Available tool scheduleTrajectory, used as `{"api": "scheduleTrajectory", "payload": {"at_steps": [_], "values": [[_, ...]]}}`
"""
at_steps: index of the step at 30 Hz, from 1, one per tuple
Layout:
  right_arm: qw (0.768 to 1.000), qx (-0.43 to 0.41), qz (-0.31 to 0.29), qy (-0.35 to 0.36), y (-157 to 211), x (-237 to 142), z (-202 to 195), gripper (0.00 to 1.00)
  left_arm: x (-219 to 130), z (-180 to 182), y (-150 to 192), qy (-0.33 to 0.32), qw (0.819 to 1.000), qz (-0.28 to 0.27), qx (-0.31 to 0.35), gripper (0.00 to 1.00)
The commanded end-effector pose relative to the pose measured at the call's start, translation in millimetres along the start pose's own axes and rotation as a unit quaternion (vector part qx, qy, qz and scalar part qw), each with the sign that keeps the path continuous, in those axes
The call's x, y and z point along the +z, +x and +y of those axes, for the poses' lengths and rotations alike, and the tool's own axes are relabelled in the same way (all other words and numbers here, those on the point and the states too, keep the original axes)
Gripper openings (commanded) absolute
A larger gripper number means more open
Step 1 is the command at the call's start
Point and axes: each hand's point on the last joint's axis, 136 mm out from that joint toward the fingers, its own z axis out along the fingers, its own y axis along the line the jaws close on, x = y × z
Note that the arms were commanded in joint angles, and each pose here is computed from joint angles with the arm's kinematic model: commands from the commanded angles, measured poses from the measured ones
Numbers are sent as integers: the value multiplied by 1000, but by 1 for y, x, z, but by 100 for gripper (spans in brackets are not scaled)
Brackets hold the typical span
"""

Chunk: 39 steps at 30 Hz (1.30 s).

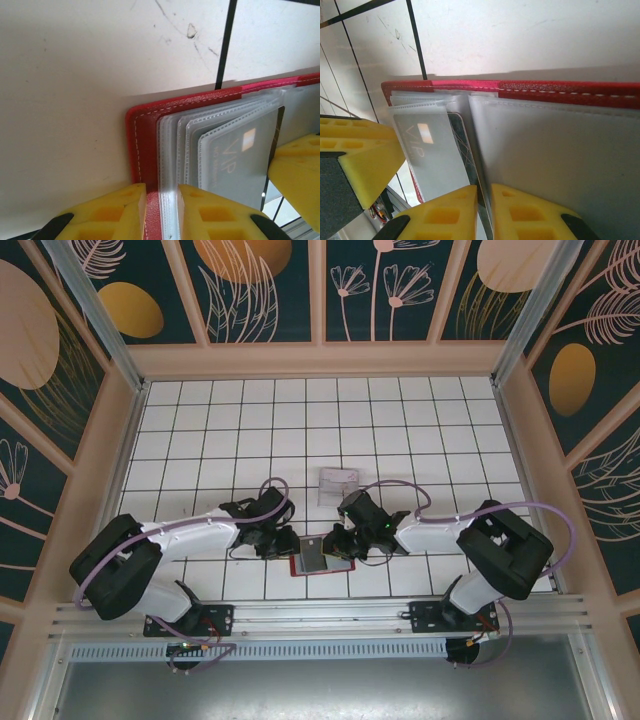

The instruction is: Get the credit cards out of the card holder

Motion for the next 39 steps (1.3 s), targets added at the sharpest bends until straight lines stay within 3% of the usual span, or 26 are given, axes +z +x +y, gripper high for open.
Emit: {"api": "scheduleTrajectory", "payload": {"at_steps": [1,12,23,30,39], "values": [[1000,-3,4,19,1,3,-7,16,-3,-1,0,-14,1000,-2,-2,26],[1000,-3,5,16,2,3,-5,15,-19,-16,-9,10,1000,-29,-4,29],[1000,-7,5,14,1,3,1,15,3,-13,-4,15,1000,-11,-5,39],[1000,-7,3,24,0,2,-2,15,15,17,4,-33,999,-2,-12,30],[998,-1,-13,60,-3,-4,-15,14,18,33,9,-60,998,2,-13,27]]}}
